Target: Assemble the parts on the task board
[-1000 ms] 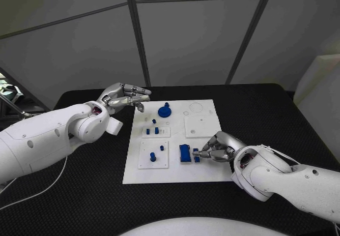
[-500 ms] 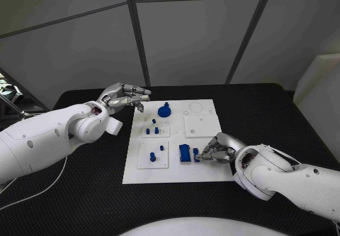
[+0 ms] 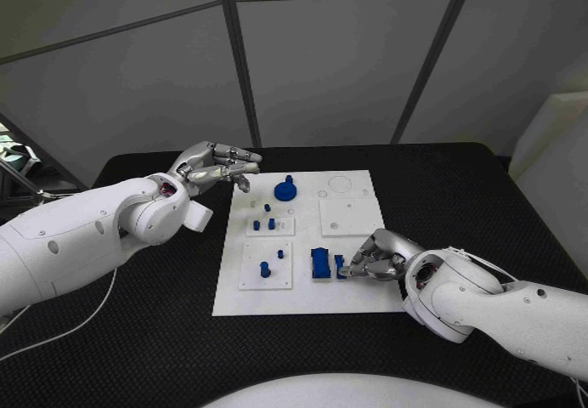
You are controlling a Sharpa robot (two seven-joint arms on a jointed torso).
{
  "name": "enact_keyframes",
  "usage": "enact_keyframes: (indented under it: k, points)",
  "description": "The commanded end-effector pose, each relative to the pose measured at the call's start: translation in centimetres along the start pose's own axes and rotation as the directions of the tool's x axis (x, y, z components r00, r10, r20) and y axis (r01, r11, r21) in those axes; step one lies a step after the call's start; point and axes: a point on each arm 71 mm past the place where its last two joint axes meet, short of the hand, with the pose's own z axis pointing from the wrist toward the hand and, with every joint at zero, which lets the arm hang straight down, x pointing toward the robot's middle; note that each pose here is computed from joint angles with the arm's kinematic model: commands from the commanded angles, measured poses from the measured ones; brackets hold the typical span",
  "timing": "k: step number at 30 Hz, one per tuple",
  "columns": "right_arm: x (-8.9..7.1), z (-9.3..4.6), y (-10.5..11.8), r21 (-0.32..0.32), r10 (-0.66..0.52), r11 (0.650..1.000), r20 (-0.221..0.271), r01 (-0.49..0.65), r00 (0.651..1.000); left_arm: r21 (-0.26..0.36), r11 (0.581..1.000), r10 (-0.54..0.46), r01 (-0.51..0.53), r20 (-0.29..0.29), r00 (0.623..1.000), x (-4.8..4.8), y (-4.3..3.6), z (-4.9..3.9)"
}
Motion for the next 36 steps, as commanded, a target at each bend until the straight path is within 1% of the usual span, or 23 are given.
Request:
enact_keyframes:
  k: [1, 6, 8, 10, 13, 14, 16, 18, 19, 21, 23, 24, 28, 30, 31, 32, 33, 36]
  points:
    - [-0.1, 0.0, 0.2, -0.016, 0.003, 1.000, 0.015, -0.003, 1.000, 0.005, 1.000, -0.008, 0.008, -0.007, 1.000, 0.06, -0.13, 0.02]
    - [-0.3, -0.4, 0.5, -0.047, 0.026, 0.999, 0.023, -0.025, 0.999, 0.004, 1.000, -0.007, 0.007, -0.005, 1.000, -0.05, -0.11, -0.02]
    - [-0.3, -0.6, 0.5, -0.067, 0.043, 0.997, 0.016, -0.042, 0.999, 0.004, 1.000, -0.007, 0.007, -0.004, 1.000, -0.07, -0.09, -0.03]
    - [-0.5, -0.9, 0.6, -0.104, 0.075, 0.992, 0.001, -0.074, 0.997, 0.004, 1.000, -0.009, 0.009, -0.004, 1.000, -0.07, -0.06, -0.04]
    - [-1.4, -0.8, 0.8, -0.174, 0.162, 0.971, -0.026, -0.164, 0.987, -0.001, 0.999, -0.034, 0.034, 0.004, 0.999, -0.09, 0.08, -0.03]
    - [-1.7, -0.7, 0.8, -0.188, 0.184, 0.964, -0.031, -0.186, 0.982, -0.003, 0.999, -0.044, 0.045, 0.009, 0.999, -0.11, 0.15, -0.03]
    - [-2.9, 0.0, 0.8, -0.228, 0.266, 0.936, -0.039, -0.268, 0.963, -0.008, 0.998, -0.068, 0.069, 0.020, 0.997, -0.12, 0.38, -0.05]
    - [-4.4, 1.0, 0.5, -0.254, 0.356, 0.900, -0.037, -0.353, 0.934, -0.012, 0.995, -0.095, 0.096, 0.035, 0.995, -0.16, 0.64, -0.06]
    - [-4.7, 1.2, 0.5, -0.258, 0.374, 0.892, -0.036, -0.371, 0.927, -0.013, 0.995, -0.101, 0.101, 0.040, 0.994, -0.18, 0.70, -0.06]
    - [-6.3, 2.6, 0.0, -0.270, 0.469, 0.846, -0.032, -0.460, 0.882, -0.014, 0.992, -0.127, 0.128, 0.064, 0.990, -0.30, 0.98, 0.01]
    - [-7.5, 3.7, -0.4, -0.277, 0.541, 0.804, -0.028, -0.526, 0.841, -0.012, 0.989, -0.146, 0.147, 0.085, 0.986, -0.45, 1.20, 0.11]
    - [-8.3, 4.6, -0.7, -0.283, 0.587, 0.773, -0.023, -0.568, 0.809, -0.009, 0.987, -0.158, 0.159, 0.103, 0.982, -0.61, 1.38, 0.21]
    - [-10.3, 7.2, -1.2, -0.306, 0.694, 0.684, -0.009, -0.663, 0.720, 0.007, 0.980, -0.196, 0.198, 0.176, 0.965, -1.30, 2.01, 0.75]
    - [-11.1, 8.5, -1.5, -0.316, 0.732, 0.647, 0.002, -0.694, 0.681, 0.019, 0.976, -0.215, 0.216, 0.222, 0.951, -1.64, 2.37, 1.15]
    - [-11.5, 9.3, -1.7, -0.322, 0.755, 0.623, 0.009, -0.713, 0.656, 0.028, 0.974, -0.226, 0.226, 0.255, 0.940, -1.83, 2.61, 1.46]
    - [-11.7, 9.9, -1.8, -0.325, 0.768, 0.609, 0.013, -0.723, 0.641, 0.035, 0.972, -0.234, 0.233, 0.277, 0.932, -1.91, 2.77, 1.71]
    - [-11.9, 10.4, -1.9, -0.329, 0.779, 0.596, 0.016, -0.732, 0.627, 0.041, 0.970, -0.241, 0.240, 0.297, 0.924, -1.94, 2.95, 1.97]
    - [-12.1, 11.7, -2.0, -0.339, 0.799, 0.572, 0.020, -0.747, 0.602, 0.052, 0.967, -0.253, 0.251, 0.346, 0.903, -1.87, 3.50, 2.73]
